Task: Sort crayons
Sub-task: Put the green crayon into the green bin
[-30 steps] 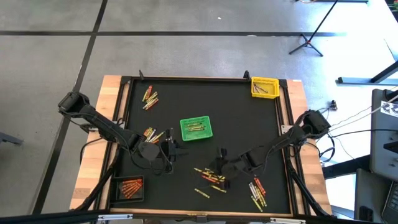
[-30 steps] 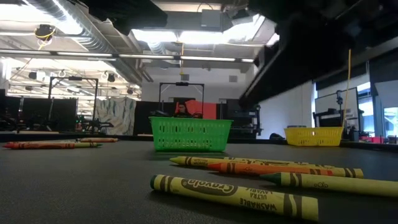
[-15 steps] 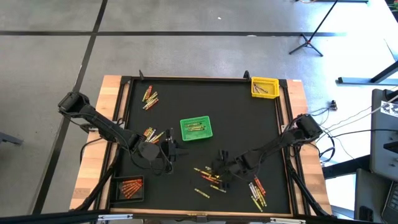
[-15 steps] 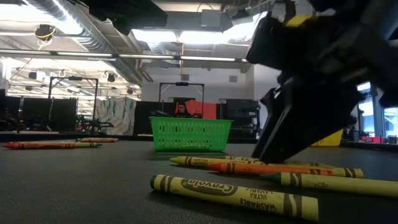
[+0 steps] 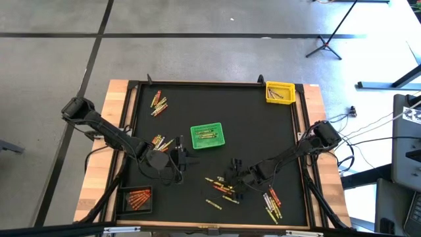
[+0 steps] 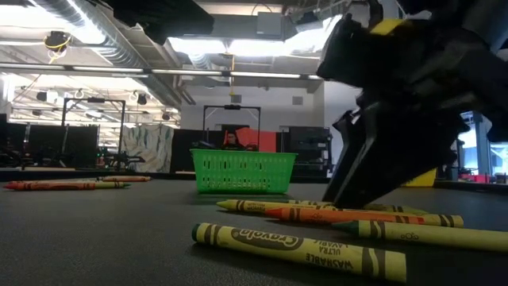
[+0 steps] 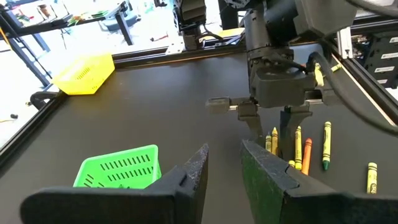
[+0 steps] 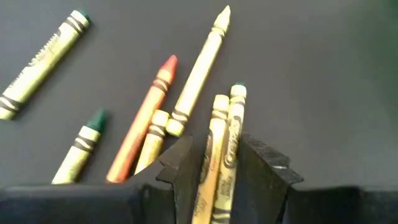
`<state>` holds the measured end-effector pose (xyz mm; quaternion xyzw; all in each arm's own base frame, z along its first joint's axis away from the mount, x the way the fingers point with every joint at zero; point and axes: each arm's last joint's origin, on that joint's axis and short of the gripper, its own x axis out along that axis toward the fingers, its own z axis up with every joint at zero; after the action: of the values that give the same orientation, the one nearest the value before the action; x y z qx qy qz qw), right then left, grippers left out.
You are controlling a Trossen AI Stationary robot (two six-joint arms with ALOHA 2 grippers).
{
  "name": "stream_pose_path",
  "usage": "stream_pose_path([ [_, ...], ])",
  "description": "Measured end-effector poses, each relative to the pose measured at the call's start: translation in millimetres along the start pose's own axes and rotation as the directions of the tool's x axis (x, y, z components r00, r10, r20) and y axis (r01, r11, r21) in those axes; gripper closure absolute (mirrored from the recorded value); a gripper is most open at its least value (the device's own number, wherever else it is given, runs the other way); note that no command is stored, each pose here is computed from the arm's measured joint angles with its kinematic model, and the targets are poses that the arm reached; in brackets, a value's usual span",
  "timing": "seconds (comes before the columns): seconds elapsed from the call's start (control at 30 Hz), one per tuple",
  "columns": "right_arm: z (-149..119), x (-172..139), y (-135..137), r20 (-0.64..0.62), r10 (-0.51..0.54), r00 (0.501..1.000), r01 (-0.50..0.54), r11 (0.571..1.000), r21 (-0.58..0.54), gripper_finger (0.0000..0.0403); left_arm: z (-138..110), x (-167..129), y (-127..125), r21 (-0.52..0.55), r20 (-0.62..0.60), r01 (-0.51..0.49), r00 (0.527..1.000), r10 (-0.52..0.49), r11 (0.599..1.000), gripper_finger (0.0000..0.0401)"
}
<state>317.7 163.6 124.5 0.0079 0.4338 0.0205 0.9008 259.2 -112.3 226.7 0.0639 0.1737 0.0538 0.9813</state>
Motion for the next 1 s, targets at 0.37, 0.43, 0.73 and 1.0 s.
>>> stream_pose_path([
  [0.37, 12.8, -5.2, 3.1, 0.007, -0.027, 1.000, 0.027, 0.999, -0.034, 0.0275, 0.0, 0.0, 0.0, 0.002, 0.000, 0.000, 1.000, 0.000, 1.000, 0.0321],
  [0.43, 10.5, -3.8, 2.1, -0.007, -0.047, 0.999, 0.047, 0.998, -0.040, 0.0275, 0.0, 0.0, 0.0, 0.002, 0.000, 0.000, 1.000, 0.000, 1.000, 0.0321],
  [0.73, 6.0, -2.3, 0.6, -0.026, -0.057, 0.998, 0.056, 0.997, -0.045, 0.0275, 0.0, 0.0, 0.0, 0.002, 0.000, 0.000, 1.000, 0.000, 1.000, 0.0321],
  [1.0, 1.9, -2.3, -1.1, -0.065, -0.075, 0.995, 0.071, 0.996, -0.058, 0.0275, 0.1, 0.0, 0.0, 0.001, 0.001, 0.000, 1.000, 0.000, 1.000, 0.0321],
])
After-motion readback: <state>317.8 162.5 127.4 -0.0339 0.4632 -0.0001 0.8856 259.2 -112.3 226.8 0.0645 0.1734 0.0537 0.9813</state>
